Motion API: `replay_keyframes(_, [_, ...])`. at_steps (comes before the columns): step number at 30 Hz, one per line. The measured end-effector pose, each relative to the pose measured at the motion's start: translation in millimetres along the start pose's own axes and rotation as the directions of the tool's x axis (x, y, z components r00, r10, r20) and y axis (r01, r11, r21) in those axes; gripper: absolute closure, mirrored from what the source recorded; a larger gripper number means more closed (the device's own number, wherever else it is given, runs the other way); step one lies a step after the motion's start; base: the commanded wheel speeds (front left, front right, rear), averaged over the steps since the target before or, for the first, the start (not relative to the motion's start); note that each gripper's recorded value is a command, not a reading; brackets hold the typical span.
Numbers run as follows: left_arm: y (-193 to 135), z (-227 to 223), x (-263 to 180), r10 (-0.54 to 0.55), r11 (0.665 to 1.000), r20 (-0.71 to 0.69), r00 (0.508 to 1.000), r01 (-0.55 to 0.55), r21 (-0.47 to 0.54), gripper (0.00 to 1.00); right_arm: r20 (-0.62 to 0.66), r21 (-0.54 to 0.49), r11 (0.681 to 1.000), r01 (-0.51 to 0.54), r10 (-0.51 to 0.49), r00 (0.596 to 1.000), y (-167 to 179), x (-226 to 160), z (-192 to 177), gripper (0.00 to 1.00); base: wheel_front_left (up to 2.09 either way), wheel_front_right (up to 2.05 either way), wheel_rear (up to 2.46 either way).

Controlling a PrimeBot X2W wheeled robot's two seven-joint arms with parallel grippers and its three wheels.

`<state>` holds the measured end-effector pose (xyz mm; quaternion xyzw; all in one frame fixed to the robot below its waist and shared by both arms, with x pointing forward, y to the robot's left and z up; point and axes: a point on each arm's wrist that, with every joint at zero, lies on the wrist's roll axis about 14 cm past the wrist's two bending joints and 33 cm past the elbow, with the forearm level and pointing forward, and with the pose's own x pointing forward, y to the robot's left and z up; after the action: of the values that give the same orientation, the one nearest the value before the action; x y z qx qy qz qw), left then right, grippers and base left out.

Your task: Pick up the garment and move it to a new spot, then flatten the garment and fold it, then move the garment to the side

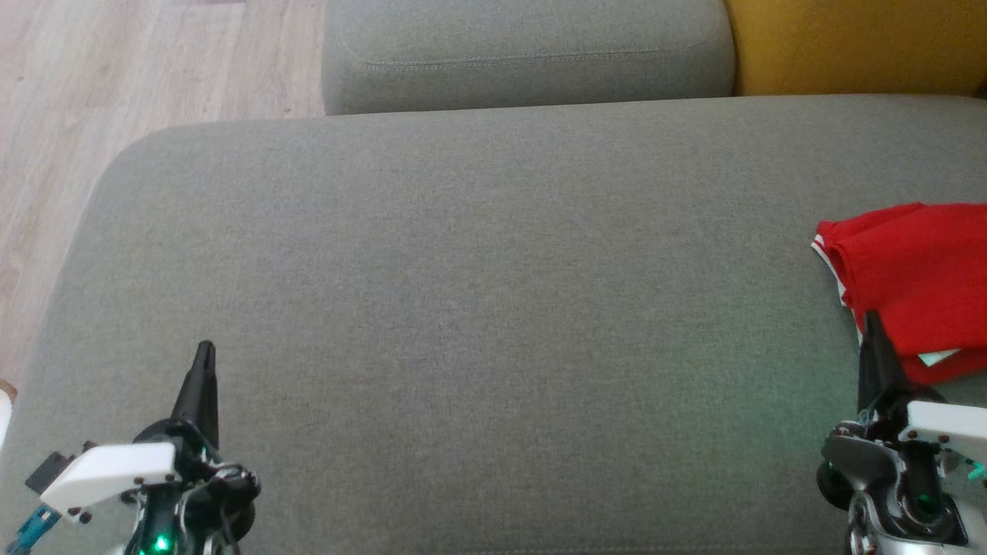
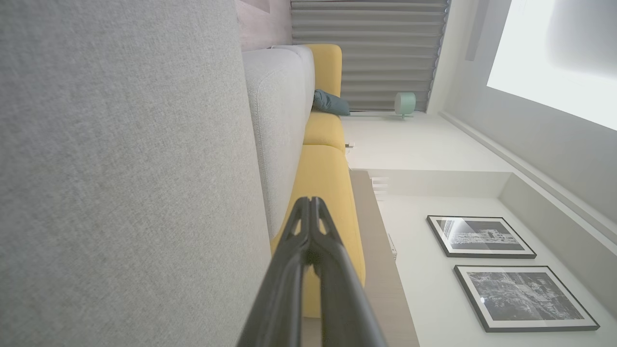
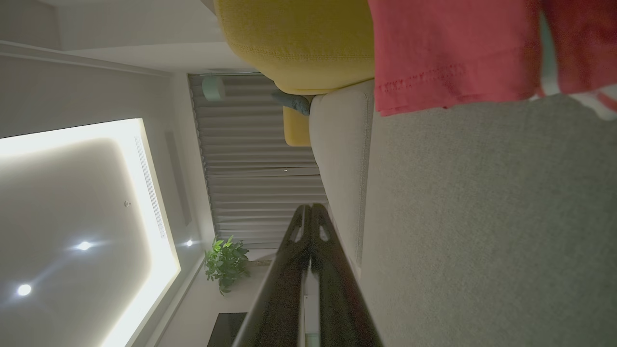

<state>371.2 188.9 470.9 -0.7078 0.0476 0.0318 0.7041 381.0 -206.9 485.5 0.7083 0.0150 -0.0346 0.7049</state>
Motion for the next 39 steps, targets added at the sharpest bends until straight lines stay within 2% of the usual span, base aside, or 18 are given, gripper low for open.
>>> replay_keyframes(39, [0.0,0.1,0.0,0.000,1.000,0.000,1.000,0.000,0.000,1.00,0.000,0.000,1.000,-0.001,0.001,1.000,0.3,0.0,0.0,1.00,0.00,0.00,0.00])
